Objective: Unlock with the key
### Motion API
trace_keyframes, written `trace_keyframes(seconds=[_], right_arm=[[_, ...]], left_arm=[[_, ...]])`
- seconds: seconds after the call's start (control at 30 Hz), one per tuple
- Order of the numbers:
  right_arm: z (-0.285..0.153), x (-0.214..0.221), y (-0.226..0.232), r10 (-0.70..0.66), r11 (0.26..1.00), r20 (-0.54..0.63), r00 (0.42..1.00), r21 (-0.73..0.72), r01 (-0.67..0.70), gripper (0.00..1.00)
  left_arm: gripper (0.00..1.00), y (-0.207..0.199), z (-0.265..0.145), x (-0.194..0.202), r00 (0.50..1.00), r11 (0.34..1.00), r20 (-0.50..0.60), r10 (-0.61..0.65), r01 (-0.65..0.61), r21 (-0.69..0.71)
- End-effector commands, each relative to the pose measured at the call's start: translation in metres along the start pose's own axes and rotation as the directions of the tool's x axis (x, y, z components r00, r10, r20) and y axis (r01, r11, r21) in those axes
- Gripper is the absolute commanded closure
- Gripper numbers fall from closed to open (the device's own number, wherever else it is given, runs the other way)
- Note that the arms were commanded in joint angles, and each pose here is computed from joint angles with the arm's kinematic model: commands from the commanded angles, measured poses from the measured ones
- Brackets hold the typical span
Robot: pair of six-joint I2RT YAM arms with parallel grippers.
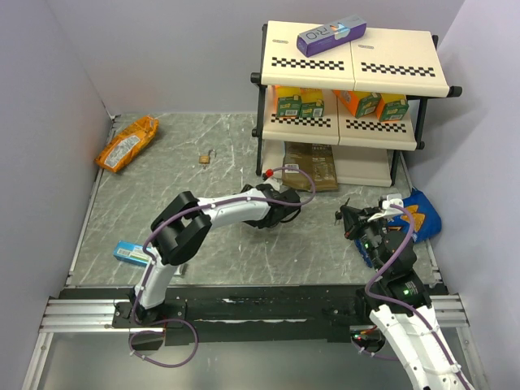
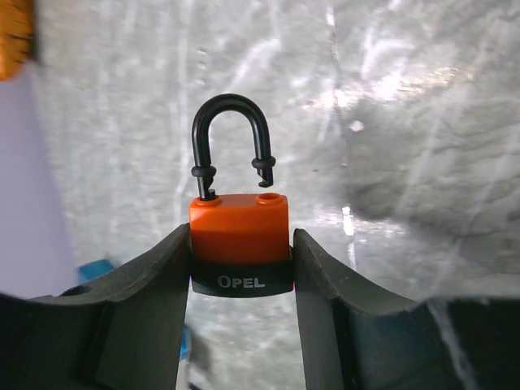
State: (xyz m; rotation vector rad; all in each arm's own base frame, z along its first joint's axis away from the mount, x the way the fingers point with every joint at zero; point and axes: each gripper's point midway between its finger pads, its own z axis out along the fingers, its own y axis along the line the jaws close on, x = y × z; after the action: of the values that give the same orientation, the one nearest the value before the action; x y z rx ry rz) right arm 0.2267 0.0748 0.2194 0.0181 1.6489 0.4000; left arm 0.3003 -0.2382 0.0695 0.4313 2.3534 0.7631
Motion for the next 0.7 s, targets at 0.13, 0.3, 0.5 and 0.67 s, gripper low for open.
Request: trace_keyframes(seconds=[0.13,0.3,0.5,0.67], right_arm=[[0.001,-0.008,0.002,-0.006,1.000,0.028,1.000,-0.007,0.006,1.00],[0.001,-0.008,0.003,-0.007,1.000,0.027,1.000,-0.012,0.007,1.00],[0.002,-0.004,0.009,0.011,0.999,0.015,1.000,-0.045,-0.010,1.00],[0.005,0.015,0.037,0.059,0.977,-0.057,0.997,-0.200,-0.070,1.00]], left_arm=[[0.99,0.039,-0.018,-0.016,0.992,0.982,0.065,0.107,-0.095,-0.163],[0.99,0.045,-0.020,-0.018,0.972,0.953,0.069,0.223,-0.203,-0.224],[0.99,0.023,-0.023,-0.032,0.982,0.988,0.114,0.149,-0.152,0.015],[0.99,0.014,-0.032,-0.068,0.986,0.951,0.142,-0.091,0.044,0.305]])
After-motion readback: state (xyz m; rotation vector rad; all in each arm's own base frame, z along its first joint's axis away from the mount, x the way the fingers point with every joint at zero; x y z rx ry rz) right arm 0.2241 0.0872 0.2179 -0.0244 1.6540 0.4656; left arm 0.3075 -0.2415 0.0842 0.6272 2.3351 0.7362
